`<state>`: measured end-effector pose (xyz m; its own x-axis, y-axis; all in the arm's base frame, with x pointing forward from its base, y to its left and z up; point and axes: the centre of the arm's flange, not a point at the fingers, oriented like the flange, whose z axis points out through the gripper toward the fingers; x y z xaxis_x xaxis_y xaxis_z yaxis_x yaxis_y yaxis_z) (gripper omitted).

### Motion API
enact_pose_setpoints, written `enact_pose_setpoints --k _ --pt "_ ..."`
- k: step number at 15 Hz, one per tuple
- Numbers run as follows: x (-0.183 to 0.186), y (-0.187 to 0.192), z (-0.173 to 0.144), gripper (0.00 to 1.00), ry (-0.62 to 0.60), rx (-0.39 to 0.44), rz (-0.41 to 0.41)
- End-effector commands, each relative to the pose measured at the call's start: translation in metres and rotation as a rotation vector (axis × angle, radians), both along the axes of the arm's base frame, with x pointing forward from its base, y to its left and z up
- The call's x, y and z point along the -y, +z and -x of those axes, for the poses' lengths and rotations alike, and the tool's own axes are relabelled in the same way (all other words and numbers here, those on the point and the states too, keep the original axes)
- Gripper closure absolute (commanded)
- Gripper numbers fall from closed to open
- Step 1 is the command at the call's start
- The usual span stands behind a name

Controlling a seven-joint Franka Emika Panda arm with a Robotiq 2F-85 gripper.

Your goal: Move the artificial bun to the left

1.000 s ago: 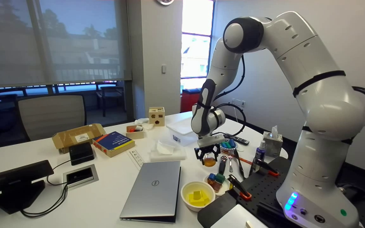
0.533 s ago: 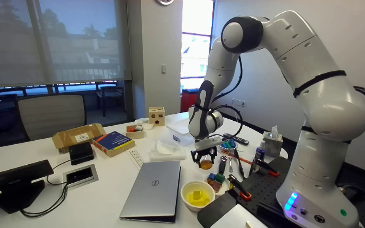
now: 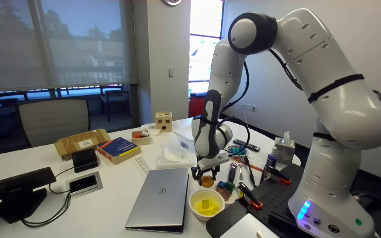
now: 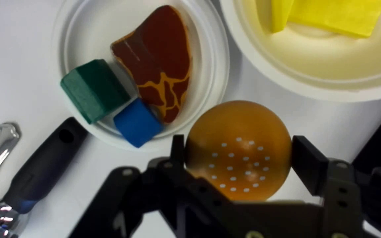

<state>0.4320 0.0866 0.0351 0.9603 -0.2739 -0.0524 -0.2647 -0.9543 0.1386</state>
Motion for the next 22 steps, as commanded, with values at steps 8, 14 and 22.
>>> enact_pose_setpoints --k 8,14,22 --pt "-0.041 0.052 0.066 0.45 -0.076 0.243 0.040" --pt "-0.063 0.044 0.082 0.45 -0.014 0.179 -0.027" --pt "-0.079 0.021 0.084 0.45 0.021 0.084 -0.110"
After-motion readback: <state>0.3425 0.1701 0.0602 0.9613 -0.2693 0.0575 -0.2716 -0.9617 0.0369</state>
